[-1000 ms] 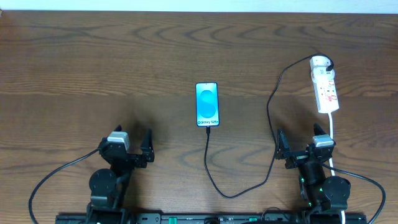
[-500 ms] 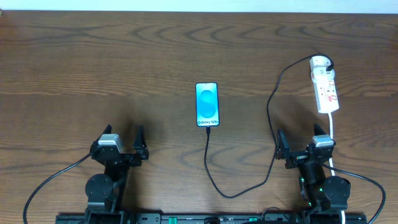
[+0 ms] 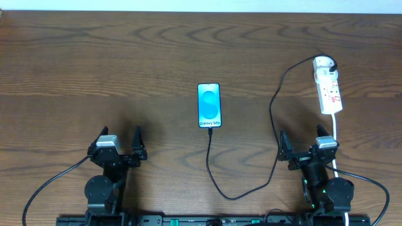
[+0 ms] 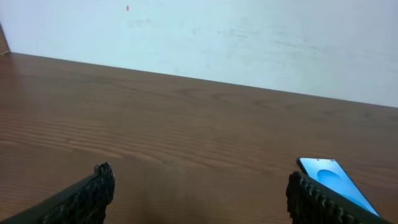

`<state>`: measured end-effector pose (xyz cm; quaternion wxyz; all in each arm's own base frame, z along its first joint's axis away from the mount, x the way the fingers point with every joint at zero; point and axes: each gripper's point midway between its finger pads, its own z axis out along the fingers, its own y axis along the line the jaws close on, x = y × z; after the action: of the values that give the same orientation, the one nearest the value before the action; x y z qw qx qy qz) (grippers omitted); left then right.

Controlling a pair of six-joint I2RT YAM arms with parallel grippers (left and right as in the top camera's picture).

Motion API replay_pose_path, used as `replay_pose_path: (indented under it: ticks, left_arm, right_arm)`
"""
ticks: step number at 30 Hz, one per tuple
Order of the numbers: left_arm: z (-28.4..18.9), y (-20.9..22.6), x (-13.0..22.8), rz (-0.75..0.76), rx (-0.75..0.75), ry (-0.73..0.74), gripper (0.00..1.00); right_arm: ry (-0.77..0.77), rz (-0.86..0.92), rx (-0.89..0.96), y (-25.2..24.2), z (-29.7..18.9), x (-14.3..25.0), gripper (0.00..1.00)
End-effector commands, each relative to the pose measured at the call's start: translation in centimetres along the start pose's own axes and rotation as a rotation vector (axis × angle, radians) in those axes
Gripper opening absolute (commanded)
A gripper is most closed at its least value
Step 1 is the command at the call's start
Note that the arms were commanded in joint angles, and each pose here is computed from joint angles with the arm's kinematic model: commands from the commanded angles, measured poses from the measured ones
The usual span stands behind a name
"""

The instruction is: Plug charger to phone and switch on socket

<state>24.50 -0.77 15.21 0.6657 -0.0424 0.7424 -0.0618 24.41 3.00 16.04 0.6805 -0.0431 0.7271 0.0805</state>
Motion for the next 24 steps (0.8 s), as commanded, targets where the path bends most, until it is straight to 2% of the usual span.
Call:
replay_pose_path:
  ticks: [1, 6, 24]
  left_arm:
    - [0.04, 0.29, 1.48, 0.022, -0.009, 0.046, 0.90]
    - [0.04, 0.30, 1.48, 0.087, -0.007, 0.046, 0.90]
    - [0.04, 0.49, 1.41, 0.090, -0.018, 0.043, 0.90]
  right_arm:
    - [0.001, -0.012, -0.002, 0.11, -0.01, 0.07, 0.99]
    - [0.001, -0.012, -0.002, 0.11, -0.01, 0.07, 0.99]
    - [0.001, -0.012, -0.002, 0.11, -0.01, 0.07, 0.99]
